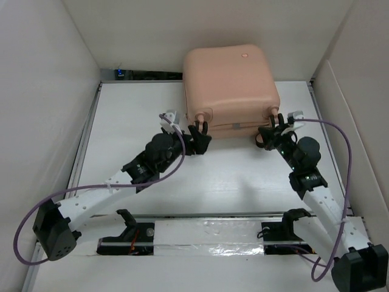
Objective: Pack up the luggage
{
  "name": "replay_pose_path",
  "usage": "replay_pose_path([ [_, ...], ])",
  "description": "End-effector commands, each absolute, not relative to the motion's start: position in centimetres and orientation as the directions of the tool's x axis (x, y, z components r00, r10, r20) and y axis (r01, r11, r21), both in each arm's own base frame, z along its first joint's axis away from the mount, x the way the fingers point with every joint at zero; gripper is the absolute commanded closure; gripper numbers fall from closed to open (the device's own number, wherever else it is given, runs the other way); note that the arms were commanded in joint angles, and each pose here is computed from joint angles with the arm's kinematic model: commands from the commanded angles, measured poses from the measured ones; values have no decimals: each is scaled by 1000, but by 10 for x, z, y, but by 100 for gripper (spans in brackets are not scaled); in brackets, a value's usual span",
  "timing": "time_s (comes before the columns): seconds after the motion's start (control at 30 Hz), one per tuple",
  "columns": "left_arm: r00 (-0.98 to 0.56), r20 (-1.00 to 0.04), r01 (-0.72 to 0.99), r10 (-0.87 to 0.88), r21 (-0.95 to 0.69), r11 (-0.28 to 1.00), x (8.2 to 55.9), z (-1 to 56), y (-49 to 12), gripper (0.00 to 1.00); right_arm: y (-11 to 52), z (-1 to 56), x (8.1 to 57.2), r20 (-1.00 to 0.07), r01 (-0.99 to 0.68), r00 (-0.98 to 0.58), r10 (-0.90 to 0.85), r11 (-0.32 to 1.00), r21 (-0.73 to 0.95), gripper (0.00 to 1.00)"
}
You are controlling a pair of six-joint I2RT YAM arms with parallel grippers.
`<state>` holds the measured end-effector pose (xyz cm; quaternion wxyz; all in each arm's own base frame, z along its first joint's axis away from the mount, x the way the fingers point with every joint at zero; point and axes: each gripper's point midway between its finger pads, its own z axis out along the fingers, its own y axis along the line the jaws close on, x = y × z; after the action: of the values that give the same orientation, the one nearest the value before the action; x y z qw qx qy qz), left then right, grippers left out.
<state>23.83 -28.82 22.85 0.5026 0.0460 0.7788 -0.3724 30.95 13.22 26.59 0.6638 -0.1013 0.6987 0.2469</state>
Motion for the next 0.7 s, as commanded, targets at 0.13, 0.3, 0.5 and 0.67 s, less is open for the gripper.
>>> replay_pose_path([
  [0.13, -456, -844, 310, -284, -449, 838, 282, 250, -266, 1, 54, 187, 325, -950, -155, -72, 304, 938, 311, 81],
  [0.3, -508, -832, 279, -223, -403, 871, 307, 229, -274, 1, 25, 161, 357, -953, -101, -130, 275, 952, 289, 45],
  [0.5, -504, -838, 243, -208, -368, 897, 336, 219, -277, 1, 11, 168, 368, -936, -196, -63, 346, 915, 352, 44],
  [0.67, -526, -830, 272, -186, -371, 888, 354, 209, -292, 1, -2, 152, 374, -931, -148, -113, 348, 920, 362, 38],
])
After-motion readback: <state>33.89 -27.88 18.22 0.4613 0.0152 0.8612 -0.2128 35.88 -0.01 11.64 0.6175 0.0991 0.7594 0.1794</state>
